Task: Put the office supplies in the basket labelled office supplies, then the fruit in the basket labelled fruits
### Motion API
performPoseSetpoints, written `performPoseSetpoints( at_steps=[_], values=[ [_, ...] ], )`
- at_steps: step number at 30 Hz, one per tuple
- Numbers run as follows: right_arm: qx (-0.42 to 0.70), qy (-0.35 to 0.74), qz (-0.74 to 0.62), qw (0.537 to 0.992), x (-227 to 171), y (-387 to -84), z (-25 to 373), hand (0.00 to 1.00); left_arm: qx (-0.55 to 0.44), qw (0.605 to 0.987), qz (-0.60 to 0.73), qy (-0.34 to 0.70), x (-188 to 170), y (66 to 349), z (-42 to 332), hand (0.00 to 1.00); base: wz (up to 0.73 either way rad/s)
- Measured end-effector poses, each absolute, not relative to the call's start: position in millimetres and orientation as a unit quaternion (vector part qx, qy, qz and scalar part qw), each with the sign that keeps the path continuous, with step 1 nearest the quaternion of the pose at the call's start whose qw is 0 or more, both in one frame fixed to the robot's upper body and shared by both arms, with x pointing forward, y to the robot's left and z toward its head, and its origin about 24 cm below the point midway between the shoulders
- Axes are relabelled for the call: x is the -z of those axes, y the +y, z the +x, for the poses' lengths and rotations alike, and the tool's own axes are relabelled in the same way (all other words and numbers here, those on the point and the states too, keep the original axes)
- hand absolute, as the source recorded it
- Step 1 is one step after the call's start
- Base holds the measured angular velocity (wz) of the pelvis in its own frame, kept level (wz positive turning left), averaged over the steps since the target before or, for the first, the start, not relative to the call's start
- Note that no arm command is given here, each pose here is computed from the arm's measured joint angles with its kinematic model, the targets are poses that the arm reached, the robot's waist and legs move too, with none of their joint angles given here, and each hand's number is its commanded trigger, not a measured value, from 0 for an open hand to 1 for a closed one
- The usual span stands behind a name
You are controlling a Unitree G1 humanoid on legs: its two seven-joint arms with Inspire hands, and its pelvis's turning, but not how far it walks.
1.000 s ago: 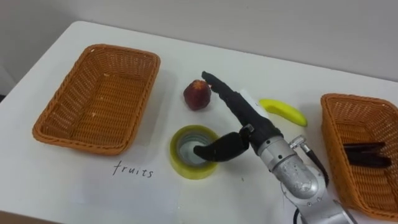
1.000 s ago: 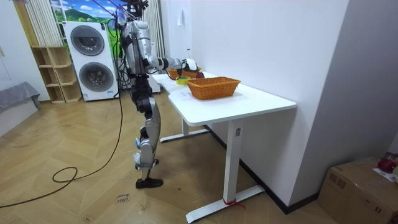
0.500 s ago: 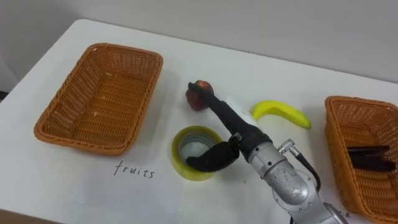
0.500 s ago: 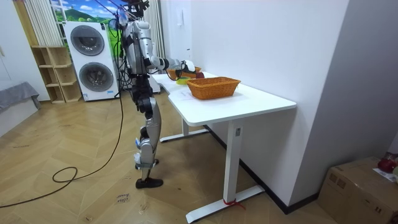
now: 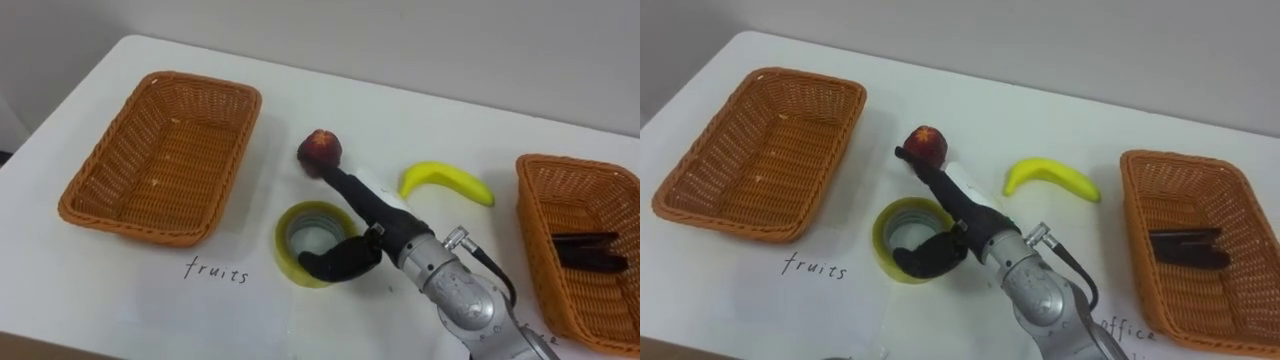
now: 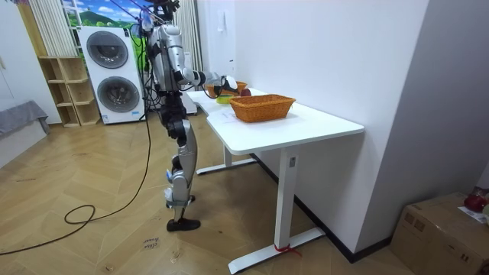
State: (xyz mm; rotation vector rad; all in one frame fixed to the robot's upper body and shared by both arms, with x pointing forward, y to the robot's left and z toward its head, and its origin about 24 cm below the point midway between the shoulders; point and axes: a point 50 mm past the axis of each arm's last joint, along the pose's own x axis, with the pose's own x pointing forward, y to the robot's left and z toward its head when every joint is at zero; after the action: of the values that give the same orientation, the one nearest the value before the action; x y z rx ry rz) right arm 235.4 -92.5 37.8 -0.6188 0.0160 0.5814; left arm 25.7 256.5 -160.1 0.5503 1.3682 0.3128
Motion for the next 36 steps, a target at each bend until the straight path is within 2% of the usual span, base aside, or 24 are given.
performPoseSetpoints(
  at_steps=[14, 36],
  values=[
    [-0.301, 0.023, -0.323, 0.897, -34.6, -93.9, 235.0, 0.0, -0.139, 0.726, 0.246, 0.627, 160.6, 256.4, 23.7, 0.0, 0.0],
    [-0.241, 0.006, -0.306, 0.921, -39.5, -101.5, 240.8, 0.0, -0.154, 0.726, 0.222, 0.633, 161.8, 255.2, 18.5, 0.0, 0.0]
  ],
)
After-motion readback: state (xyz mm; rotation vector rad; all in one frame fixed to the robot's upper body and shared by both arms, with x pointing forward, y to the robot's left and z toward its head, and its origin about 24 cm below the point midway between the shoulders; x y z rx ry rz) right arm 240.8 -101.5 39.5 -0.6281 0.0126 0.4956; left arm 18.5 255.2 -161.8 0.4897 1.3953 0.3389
